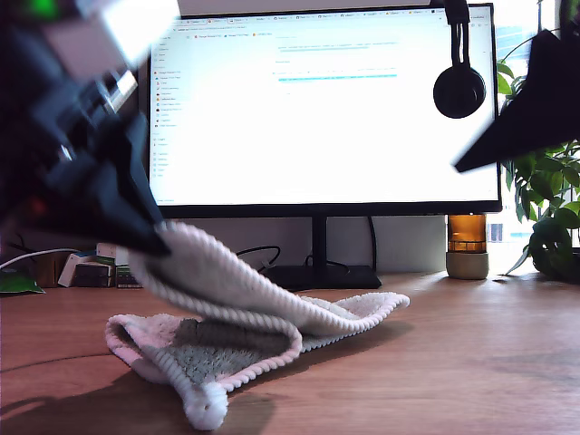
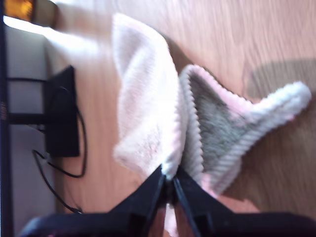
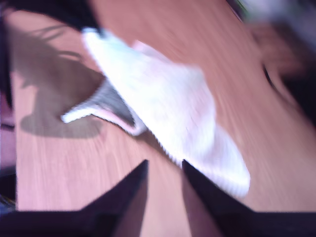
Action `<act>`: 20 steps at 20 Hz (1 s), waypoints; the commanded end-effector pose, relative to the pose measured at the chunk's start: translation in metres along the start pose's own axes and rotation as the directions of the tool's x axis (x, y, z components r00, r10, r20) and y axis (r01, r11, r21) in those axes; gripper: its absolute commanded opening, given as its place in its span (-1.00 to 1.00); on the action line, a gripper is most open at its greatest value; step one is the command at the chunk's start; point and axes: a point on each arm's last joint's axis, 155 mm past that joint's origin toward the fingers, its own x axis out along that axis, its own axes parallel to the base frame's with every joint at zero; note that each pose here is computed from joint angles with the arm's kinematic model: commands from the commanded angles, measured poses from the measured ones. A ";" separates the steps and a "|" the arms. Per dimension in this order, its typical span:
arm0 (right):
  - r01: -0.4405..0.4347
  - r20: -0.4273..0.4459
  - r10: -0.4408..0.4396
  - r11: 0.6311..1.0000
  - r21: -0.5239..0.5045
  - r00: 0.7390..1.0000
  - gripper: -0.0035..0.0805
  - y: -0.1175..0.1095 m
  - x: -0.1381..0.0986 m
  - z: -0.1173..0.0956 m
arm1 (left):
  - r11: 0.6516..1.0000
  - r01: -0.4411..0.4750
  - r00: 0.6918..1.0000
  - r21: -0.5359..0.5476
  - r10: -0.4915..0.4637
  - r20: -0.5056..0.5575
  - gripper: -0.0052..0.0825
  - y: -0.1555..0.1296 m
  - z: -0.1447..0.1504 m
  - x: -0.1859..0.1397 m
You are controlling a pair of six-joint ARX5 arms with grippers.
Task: Fold the tea towel to a neat square and place it to the right
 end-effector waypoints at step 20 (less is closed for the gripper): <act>-0.066 -0.256 -0.045 0.910 -0.410 0.966 -0.06 -0.015 0.090 -0.073 | 0.982 -0.154 0.984 -0.112 0.163 0.072 -0.94 0.061 0.019 -0.037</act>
